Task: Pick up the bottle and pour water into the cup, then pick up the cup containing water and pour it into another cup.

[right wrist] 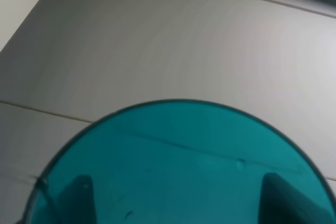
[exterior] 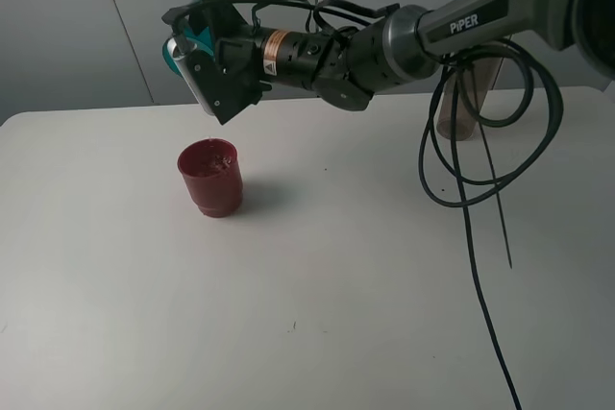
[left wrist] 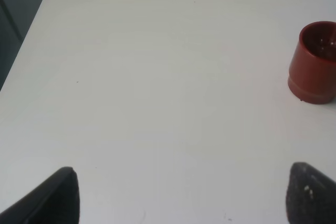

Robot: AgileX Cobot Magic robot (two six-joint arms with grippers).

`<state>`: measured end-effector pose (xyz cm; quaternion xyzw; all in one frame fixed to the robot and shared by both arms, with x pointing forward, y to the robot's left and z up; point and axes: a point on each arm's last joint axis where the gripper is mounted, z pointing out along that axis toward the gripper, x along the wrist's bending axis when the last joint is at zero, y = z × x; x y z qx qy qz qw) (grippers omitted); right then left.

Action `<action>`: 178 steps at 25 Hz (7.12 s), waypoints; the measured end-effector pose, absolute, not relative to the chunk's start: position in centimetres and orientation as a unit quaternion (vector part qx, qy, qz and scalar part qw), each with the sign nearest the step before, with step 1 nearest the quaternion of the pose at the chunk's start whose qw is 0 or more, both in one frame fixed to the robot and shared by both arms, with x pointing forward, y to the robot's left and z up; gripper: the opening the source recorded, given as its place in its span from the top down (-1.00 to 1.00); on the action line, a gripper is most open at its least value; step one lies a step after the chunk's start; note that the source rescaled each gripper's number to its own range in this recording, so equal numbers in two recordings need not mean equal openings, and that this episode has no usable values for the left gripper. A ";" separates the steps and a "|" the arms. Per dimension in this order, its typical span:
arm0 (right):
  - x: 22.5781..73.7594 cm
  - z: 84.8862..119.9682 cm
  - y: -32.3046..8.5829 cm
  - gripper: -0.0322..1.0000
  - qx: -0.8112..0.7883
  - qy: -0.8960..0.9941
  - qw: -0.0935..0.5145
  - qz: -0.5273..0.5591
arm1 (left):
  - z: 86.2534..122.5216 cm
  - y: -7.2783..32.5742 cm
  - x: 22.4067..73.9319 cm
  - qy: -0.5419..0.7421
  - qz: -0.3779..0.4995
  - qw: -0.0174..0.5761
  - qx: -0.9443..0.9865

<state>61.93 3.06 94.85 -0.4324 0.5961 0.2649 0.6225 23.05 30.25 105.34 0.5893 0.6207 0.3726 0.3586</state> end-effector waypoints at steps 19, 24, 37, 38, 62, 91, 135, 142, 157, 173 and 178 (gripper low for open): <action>61.8 94.8 3.1 0.87 -0.418 0.609 0.610 0.287 | 105.3 30.3 23.0 0.621 0.373 0.359 0.589; 61.8 94.8 3.1 0.87 -0.297 0.676 0.546 0.395 | 105.3 30.3 23.0 0.621 0.373 0.359 0.589; 62.0 96.6 2.2 0.87 0.101 0.761 0.303 0.564 | 105.3 30.3 23.0 0.621 0.373 0.359 0.589; 61.9 96.9 1.9 0.87 0.115 0.763 0.300 0.561 | 105.3 30.3 23.0 0.621 0.373 0.359 0.589; 54.7 93.5 -16.9 0.87 0.356 0.754 0.271 0.482 | 105.3 30.3 23.0 0.620 0.373 0.358 0.590; 56.4 84.2 -17.0 0.87 0.415 0.740 0.218 0.482 | 105.3 30.3 23.0 0.620 0.373 0.358 0.590; 45.0 101.9 -24.0 -1.00 0.582 0.711 0.248 0.307 | 105.3 30.3 23.0 0.620 0.373 0.358 0.590; 37.1 108.9 -26.1 -1.00 0.584 0.713 0.232 0.312 | 105.3 30.3 23.0 0.620 0.373 0.358 0.590; 22.9 106.9 -30.4 -1.00 0.550 0.667 0.286 0.413 | 105.3 30.3 23.0 0.621 0.373 0.359 0.589; 23.2 105.2 -30.4 -1.00 0.548 0.663 0.298 0.413 | 105.3 30.3 23.0 0.621 0.373 0.359 0.589; 23.2 105.3 -30.6 -1.00 0.576 0.637 0.314 0.405 | 105.3 30.3 23.0 0.621 0.373 0.359 0.589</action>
